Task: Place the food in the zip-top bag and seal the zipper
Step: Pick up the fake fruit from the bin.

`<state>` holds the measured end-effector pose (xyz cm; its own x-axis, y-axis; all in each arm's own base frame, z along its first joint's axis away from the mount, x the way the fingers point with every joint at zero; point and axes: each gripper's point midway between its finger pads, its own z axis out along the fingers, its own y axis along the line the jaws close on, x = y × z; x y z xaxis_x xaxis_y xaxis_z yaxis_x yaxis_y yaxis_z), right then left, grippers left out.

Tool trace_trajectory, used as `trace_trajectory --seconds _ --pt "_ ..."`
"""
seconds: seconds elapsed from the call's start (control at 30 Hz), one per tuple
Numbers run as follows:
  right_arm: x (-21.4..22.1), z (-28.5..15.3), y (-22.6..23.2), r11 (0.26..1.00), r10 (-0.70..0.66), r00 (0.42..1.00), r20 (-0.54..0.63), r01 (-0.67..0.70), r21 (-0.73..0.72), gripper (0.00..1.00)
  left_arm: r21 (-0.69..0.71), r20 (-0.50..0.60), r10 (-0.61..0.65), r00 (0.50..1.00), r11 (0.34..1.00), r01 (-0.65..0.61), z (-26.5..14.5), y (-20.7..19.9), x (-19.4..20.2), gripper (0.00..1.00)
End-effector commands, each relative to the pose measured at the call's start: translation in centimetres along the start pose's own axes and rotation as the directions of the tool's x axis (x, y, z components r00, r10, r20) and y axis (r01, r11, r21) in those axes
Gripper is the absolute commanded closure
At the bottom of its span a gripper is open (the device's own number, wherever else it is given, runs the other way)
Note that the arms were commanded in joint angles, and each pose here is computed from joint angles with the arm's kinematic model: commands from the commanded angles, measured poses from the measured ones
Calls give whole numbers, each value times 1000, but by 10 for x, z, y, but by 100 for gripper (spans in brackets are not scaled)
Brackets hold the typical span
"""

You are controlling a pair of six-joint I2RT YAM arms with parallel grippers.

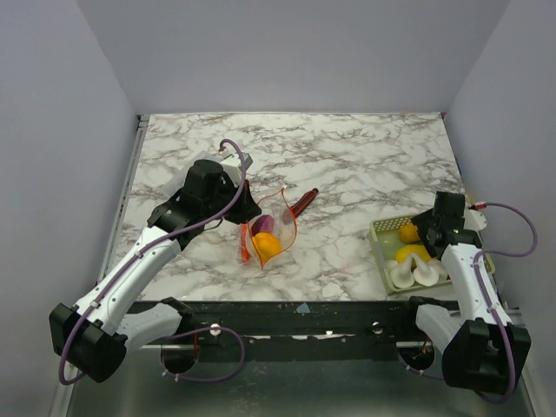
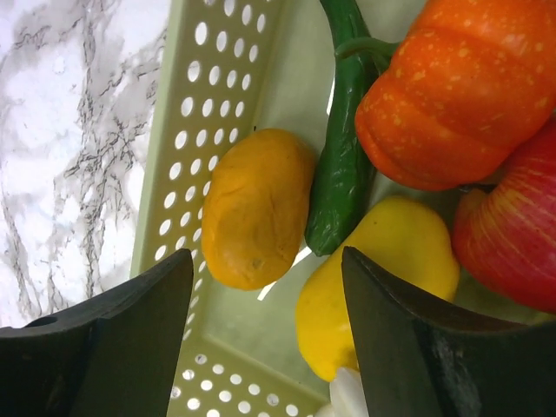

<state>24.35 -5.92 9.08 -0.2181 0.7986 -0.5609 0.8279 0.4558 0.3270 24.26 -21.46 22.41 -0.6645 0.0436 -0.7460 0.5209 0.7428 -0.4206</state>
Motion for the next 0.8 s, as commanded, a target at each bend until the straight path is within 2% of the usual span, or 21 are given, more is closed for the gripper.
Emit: trace_trajectory --seconds 0.0,0.47,0.53,0.77 --pt "13 14 11 996 47 996 -78 -53 -74 29 9 35 6 999 1000 -6 -6 -5 -10 100" --pt "28 43 1 996 69 992 -104 -74 -53 31 21 38 6 999 1000 -7 -7 -7 -10 100" --pt "30 45 0 997 63 992 -110 -68 -47 34 15 37 5 999 1000 -5 -7 -6 -10 100" --pt "12 27 6 995 29 998 -58 -34 -91 64 22 36 6 999 1000 -6 -7 -7 -10 100"
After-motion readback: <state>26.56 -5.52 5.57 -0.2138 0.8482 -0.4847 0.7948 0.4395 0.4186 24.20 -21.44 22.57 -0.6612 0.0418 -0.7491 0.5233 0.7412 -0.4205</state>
